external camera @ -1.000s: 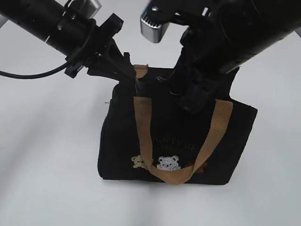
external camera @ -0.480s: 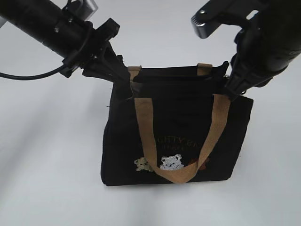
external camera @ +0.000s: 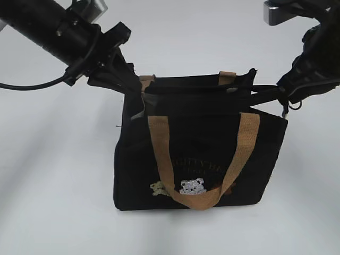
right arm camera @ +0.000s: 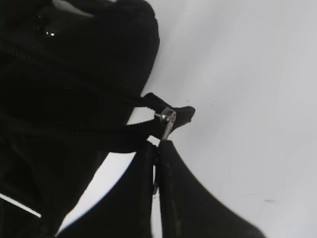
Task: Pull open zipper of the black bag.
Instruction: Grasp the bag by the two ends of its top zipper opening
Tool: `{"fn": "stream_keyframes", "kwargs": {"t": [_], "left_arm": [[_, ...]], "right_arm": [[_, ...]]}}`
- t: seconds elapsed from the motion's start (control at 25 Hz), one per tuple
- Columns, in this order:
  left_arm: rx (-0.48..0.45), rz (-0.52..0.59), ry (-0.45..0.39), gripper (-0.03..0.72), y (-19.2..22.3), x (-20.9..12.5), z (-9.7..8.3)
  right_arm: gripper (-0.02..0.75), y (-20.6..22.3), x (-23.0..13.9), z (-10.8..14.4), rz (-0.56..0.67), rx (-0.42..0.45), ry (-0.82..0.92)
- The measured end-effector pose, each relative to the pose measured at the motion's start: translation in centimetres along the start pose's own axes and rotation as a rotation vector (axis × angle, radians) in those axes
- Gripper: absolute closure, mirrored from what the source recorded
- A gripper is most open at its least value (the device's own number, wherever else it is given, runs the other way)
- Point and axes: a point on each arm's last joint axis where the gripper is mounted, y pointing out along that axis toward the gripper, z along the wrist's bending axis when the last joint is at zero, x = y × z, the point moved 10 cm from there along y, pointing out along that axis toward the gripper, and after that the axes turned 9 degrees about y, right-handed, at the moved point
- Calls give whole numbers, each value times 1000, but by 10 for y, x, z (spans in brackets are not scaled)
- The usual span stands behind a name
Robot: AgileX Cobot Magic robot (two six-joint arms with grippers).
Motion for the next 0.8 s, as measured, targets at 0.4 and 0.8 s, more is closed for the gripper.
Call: {"fn": "stream_keyframes", "kwargs": {"t": [0.4,0.8], "left_arm": [[9,-7,17,682,-5,0,-3],[108,-4,159,311,-53,-12,-22]], "right_arm": [[725,-1,-9,-18,34,67,151],[219,-44,-12,4,-39,167,195]]}}
